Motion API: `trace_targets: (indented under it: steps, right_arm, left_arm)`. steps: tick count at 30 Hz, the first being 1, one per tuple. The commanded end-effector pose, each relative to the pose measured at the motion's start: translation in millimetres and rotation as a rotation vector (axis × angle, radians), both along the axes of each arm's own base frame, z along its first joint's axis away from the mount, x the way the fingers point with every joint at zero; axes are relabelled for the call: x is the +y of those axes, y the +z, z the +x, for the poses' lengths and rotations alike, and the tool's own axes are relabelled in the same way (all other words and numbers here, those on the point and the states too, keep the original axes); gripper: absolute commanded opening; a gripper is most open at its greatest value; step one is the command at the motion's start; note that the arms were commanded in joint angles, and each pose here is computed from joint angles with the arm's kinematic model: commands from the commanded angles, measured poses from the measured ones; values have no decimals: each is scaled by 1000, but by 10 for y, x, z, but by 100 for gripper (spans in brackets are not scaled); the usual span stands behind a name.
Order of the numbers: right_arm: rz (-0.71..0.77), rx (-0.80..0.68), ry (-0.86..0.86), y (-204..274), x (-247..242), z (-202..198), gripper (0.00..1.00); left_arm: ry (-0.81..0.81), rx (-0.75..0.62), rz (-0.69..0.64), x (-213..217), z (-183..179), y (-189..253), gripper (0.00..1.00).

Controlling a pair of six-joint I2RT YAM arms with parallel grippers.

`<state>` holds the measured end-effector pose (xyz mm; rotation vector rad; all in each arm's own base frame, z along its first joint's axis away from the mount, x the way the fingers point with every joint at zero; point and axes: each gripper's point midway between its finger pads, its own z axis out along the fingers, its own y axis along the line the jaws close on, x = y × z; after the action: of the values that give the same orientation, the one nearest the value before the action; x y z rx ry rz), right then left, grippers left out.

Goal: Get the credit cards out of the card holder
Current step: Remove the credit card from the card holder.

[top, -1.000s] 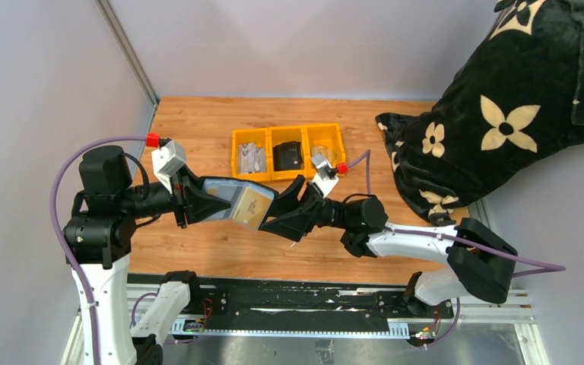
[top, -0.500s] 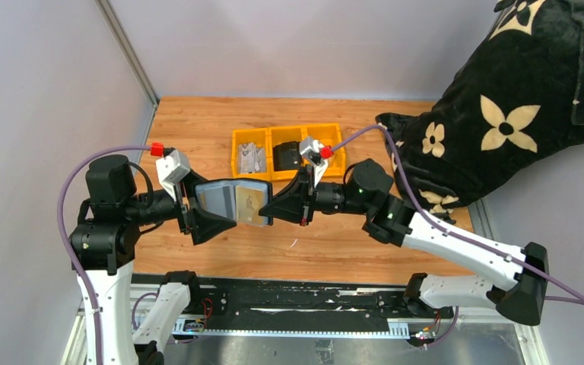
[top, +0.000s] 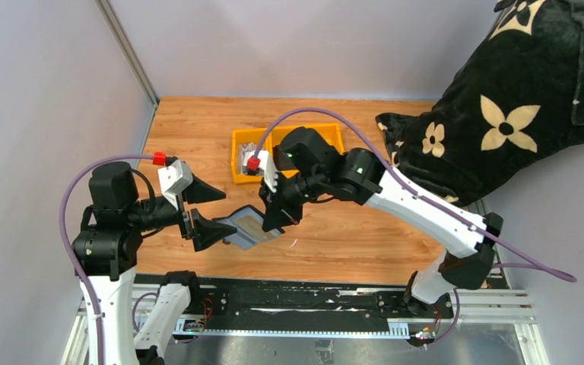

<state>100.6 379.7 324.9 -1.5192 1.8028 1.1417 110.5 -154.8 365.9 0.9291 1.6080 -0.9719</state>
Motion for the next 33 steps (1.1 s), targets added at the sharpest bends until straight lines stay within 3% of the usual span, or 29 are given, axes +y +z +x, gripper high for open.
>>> trace_targets:
  steps: [1,10,12,15,19,22,26,30,33]
  right_arm:
    - [-23,-39,167,186,-81,-265,0]
    - [30,-21,300,372,200,-354,0]
    - [40,-25,310,397,250,-354,0]
    - [73,-20,332,470,310,-376,0]
    - [129,-30,354,566,332,-409,1]
    - [227,-40,337,688,297,-408,22]
    - [492,-30,213,883,267,-265,50]
    - [764,7,67,869,162,-110,63]
    - [883,52,22,879,140,-81,66]
  left_arm:
    - [-30,19,-3,-17,-25,-194,100]
    - [-93,-10,-24,-61,-127,-227,96]
    - [-117,3,-42,-81,-152,-203,85]
    - [-141,22,-59,-98,-163,-199,52]
    - [-154,29,-68,-107,-168,-198,17]
    - [-164,6,-69,-111,-173,-137,0]
    - [-196,-18,-88,-130,-183,65,0]
    - [-223,-15,-111,-147,-193,268,0]
    - [-198,-28,-97,-135,-161,332,0]
